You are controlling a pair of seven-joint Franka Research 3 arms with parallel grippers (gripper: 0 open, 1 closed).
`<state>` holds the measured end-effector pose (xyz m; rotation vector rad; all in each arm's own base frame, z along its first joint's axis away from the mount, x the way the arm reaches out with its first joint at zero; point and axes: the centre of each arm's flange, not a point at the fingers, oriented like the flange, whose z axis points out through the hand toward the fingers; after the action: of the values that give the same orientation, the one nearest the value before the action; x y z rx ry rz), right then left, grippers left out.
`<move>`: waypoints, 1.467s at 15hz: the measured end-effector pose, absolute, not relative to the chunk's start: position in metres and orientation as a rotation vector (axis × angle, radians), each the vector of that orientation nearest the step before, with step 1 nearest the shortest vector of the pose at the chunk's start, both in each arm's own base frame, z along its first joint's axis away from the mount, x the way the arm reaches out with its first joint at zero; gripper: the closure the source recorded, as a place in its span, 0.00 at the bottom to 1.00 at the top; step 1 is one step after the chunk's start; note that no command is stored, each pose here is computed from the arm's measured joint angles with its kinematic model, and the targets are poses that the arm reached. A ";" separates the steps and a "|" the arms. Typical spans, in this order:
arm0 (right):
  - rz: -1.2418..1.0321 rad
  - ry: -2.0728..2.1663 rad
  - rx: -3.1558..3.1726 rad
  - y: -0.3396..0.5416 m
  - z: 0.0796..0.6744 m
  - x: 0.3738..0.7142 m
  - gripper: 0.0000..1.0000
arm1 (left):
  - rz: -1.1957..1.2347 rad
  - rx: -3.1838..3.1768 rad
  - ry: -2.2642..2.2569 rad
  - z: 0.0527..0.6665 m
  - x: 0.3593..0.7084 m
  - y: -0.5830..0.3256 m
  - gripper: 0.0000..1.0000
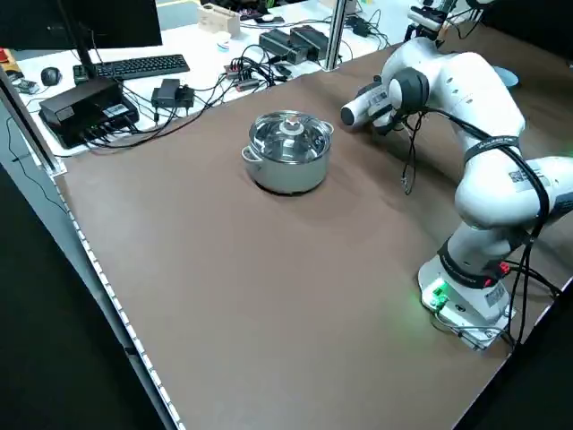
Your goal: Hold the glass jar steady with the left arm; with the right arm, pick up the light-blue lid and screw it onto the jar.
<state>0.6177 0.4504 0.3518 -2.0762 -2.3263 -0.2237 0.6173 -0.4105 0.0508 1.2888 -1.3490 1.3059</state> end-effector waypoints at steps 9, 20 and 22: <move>-0.224 -2.326 -2.077 0.451 0.352 0.618 0.33 | 1.306 1.288 -1.350 0.051 0.617 -0.411 0.04; -0.238 -2.322 -2.086 0.449 0.353 0.620 0.15 | 1.308 1.286 -1.353 0.051 0.617 -0.411 0.04; -0.238 -2.319 -2.090 0.447 0.353 0.621 0.14 | 1.308 1.286 -1.353 0.051 0.617 -0.411 0.04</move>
<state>0.6215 0.4468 0.3529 -2.0899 -2.3193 -0.2380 0.6173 -0.4106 0.0509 1.2858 -1.3533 1.3084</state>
